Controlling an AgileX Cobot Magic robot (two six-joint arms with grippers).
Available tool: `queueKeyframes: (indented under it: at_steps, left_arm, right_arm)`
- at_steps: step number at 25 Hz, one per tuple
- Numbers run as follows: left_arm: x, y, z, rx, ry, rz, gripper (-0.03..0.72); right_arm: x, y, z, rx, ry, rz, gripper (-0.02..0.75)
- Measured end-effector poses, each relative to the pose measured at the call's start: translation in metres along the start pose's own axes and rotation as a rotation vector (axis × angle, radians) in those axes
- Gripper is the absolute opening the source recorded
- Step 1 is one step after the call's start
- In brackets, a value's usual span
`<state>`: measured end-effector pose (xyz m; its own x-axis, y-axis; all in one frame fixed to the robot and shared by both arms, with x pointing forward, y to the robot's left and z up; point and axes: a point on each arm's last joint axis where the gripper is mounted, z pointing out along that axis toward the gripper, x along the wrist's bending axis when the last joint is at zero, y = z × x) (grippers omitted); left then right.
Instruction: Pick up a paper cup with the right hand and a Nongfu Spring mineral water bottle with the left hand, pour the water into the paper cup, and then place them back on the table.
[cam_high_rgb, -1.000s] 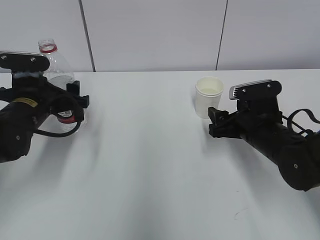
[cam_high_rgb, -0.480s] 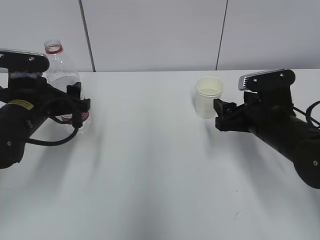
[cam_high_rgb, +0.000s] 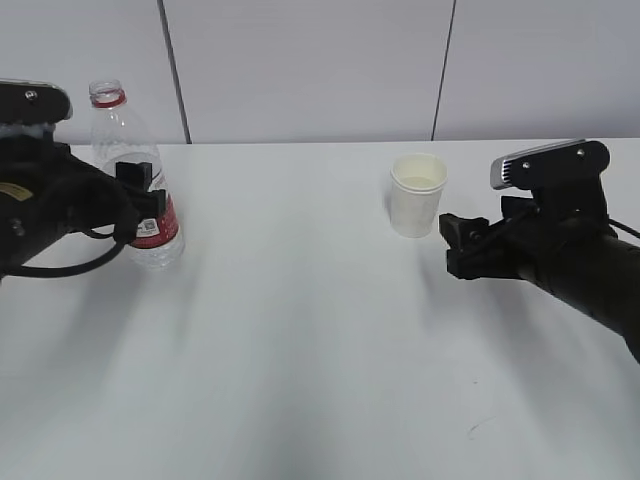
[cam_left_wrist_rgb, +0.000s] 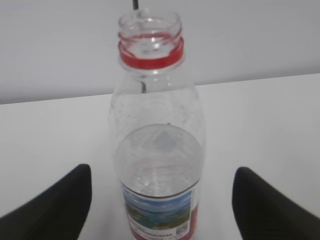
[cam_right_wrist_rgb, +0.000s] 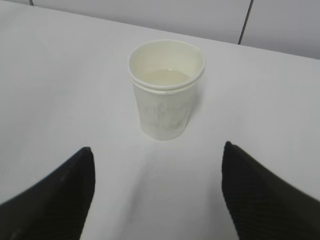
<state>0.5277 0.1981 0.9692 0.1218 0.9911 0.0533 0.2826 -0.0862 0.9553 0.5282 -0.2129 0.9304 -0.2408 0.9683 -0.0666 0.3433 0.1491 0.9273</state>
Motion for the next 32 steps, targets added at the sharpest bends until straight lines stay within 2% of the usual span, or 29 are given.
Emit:
queueKeyframes:
  at_steps: [9, 15, 20, 25, 28, 32]
  left_arm:
    - [-0.003, 0.006, -0.023, 0.176, -0.104, 0.035, 0.533]
    - [-0.003, 0.004, -0.036, 0.300, -0.197, 0.051, 0.533]
    - [0.006, -0.004, -0.041, 0.478, -0.267, 0.017, 0.533]
    - [0.014, 0.011, -0.042, 0.640, -0.373, 0.011, 0.533]
    - [0.019, 0.022, -0.045, 0.748, -0.379, 0.049, 0.533]
    - [0.031, 0.039, -0.051, 0.912, -0.277, 0.105, 0.533]
  right_arm:
    - [0.001, 0.005, -0.022, 0.187, 0.044, 0.005, 0.589]
    - [0.003, 0.022, -0.043, 0.338, 0.092, 0.010, 0.589]
    - [0.005, 0.041, -0.057, 0.476, 0.135, 0.009, 0.589]
    - [0.007, 0.056, -0.067, 0.666, 0.183, 0.000, 0.589]
    - [0.008, 0.068, -0.072, 0.743, 0.204, -0.004, 0.589]
    - [0.008, 0.084, -0.078, 0.805, 0.220, -0.001, 0.589]
